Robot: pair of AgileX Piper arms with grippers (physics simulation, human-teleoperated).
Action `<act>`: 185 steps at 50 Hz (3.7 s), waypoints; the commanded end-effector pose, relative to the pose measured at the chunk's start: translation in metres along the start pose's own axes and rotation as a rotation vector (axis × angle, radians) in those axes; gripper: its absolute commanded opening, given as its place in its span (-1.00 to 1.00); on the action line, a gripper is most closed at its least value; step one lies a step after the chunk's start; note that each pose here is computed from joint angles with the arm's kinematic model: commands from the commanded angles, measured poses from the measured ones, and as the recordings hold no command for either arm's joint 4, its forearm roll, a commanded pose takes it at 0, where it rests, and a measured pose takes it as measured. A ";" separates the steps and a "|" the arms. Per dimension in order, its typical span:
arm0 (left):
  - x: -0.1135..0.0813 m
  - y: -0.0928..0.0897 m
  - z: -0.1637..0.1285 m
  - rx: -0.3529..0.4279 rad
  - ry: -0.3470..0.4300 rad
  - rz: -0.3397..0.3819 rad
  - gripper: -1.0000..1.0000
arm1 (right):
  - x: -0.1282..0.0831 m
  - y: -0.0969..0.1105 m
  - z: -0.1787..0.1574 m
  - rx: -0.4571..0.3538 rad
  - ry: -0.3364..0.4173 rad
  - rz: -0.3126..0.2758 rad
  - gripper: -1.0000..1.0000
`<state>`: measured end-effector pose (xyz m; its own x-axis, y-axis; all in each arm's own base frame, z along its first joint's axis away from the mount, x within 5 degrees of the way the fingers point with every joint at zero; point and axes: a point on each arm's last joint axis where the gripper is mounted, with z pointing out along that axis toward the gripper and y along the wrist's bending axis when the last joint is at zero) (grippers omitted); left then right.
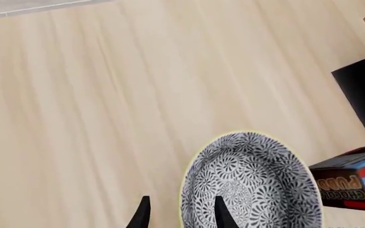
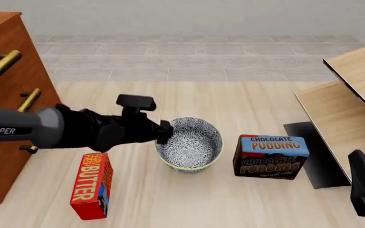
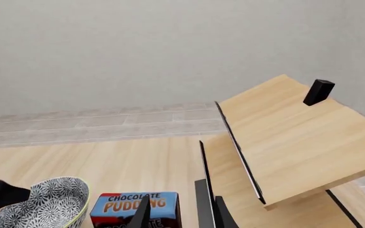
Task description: Close the top drawer of the cabinet and put the bowl on top of it.
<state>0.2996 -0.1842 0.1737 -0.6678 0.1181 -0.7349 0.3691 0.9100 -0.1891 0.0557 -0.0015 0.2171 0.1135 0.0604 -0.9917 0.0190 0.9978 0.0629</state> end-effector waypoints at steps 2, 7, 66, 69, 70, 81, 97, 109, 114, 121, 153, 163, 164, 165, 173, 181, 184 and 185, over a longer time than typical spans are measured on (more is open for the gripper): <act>0.009 0.000 0.006 0.000 0.015 0.000 1.00 | 0.000 0.000 0.000 0.001 -0.001 0.002 1.00; 0.011 0.000 0.008 0.001 0.017 0.000 1.00 | 0.000 0.000 0.000 0.001 -0.001 0.002 1.00; 0.014 0.012 0.015 -0.026 0.035 0.000 -1.00 | 0.000 0.000 0.000 -0.001 0.002 0.000 1.00; 0.012 0.018 0.014 -0.040 0.031 0.002 -1.00 | 0.000 0.000 0.000 -0.001 0.002 -0.001 1.00; 0.012 0.019 0.014 -0.042 0.031 0.002 -1.00 | 0.001 0.000 0.000 -0.001 0.002 -0.001 1.00; 0.003 0.002 0.001 -0.002 -0.006 0.005 -1.00 | 0.000 0.000 0.000 0.003 0.000 0.001 1.00; -0.022 0.006 -0.027 -0.014 -0.044 -0.037 -1.00 | 0.000 0.000 0.000 0.005 -0.001 0.003 1.00; -0.039 0.001 -0.054 -0.009 -0.053 -0.083 -1.00 | 0.000 0.000 0.000 0.007 -0.002 0.000 1.00; -0.048 0.013 -0.065 -0.052 -0.022 -0.128 -1.00 | 0.000 0.000 0.000 0.008 -0.002 0.001 1.00; -0.061 0.017 -0.093 -0.069 -0.032 -0.143 -1.00 | 0.000 0.000 0.000 0.008 -0.003 0.001 1.00; -0.105 0.014 -0.198 -0.107 -0.042 -0.370 -1.00 | -0.001 0.000 0.000 -0.002 -0.001 -0.010 1.00; -0.112 0.025 -0.222 -0.147 -0.054 -0.527 -1.00 | 0.000 0.000 0.000 -0.008 0.002 -0.016 1.00; -0.112 0.025 -0.222 -0.147 -0.054 -0.527 -1.00 | 0.000 0.000 0.000 -0.008 0.002 -0.016 1.00; -0.114 0.030 -0.227 -0.166 -0.059 -0.556 -1.00 | 0.000 0.000 0.000 -0.008 0.002 -0.017 1.00; -0.131 0.040 -0.246 -0.205 -0.078 -0.602 -1.00 | 0.000 0.000 0.000 -0.008 0.001 -0.018 1.00; -0.149 0.042 -0.275 -0.221 -0.119 -0.624 -1.00 | 0.000 0.000 0.000 -0.007 -0.001 -0.018 1.00; -0.153 0.041 -0.281 -0.222 -0.129 -0.637 -1.00 | -0.001 0.000 0.000 -0.007 -0.001 -0.017 1.00; -0.155 0.042 -0.284 -0.226 -0.132 -0.637 -1.00 | 0.000 0.000 0.000 -0.007 -0.001 -0.017 1.00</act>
<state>0.2420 -0.0650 0.4333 -0.6600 -0.4581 -0.5954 -0.1867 0.8677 -0.4607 0.0556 -0.0011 0.2173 0.1133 0.0437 -0.9926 0.0142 0.9989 0.0456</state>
